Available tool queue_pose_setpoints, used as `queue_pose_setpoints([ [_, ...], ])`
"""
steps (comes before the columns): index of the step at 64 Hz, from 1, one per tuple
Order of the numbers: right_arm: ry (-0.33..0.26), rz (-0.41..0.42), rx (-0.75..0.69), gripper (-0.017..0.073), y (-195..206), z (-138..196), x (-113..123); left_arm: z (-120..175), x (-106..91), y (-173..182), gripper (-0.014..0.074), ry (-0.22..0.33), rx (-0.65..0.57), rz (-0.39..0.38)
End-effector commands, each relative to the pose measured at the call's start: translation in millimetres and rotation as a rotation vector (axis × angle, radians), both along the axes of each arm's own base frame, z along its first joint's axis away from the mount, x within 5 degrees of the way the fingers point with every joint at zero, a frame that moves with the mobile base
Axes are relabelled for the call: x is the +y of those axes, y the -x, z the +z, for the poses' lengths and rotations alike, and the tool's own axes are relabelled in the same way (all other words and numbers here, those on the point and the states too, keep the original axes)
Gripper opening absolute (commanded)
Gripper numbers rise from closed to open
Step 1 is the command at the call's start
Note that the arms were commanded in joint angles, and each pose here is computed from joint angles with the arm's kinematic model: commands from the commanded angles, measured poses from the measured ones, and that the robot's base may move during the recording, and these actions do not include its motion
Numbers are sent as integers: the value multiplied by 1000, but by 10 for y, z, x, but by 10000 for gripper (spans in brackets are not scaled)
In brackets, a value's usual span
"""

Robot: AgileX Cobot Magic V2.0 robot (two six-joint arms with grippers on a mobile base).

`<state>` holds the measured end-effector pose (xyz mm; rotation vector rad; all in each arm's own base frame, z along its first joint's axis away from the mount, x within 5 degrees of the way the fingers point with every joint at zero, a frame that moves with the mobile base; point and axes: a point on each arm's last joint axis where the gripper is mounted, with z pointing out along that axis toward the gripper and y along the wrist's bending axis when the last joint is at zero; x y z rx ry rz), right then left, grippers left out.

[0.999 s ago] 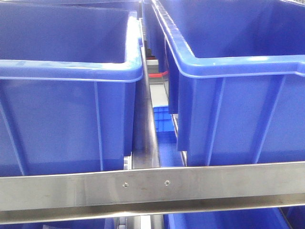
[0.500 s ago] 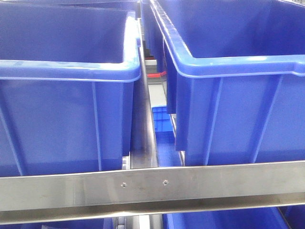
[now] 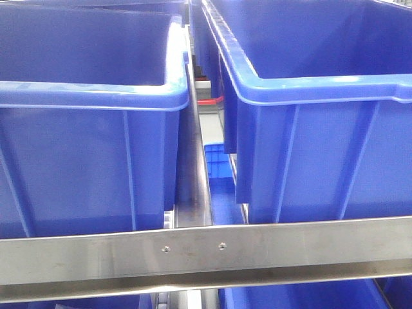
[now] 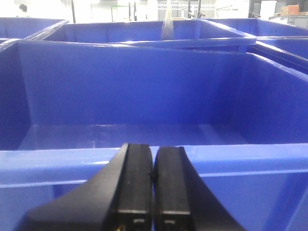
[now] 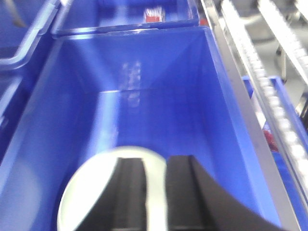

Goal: Place green plate on second shelf with right arm
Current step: 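Lower the plate into the blue bin with the right gripper, then open the right gripper and release the plate inside the bin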

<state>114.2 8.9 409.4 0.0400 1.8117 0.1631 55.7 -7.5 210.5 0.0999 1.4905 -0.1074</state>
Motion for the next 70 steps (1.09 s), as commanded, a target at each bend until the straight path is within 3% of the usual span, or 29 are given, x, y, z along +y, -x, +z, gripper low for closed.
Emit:
queue_pose_setpoints([
  [1,11,-4,-105,158,223,30,-12,-49,2,3,130,16,-60,0],
  [8,10,-4,-161,38,516,-102,-20,-49,2,3,130,16,-60,0],
  [19,10,-2,-184,58,779,-364,-25,-49,2,3,130,16,-60,0],
  [34,17,5,-37,58,703,-751,-19,-49,2,3,130,16,-60,0],
  [42,-64,42,93,58,709,-909,34,-49,2,3,130,16,-60,0],
  [55,-63,60,200,58,742,-1008,51,-49,2,3,130,16,-60,0],
  [70,-62,62,212,58,747,-1018,52,-49,2,3,130,16,-60,0],
])
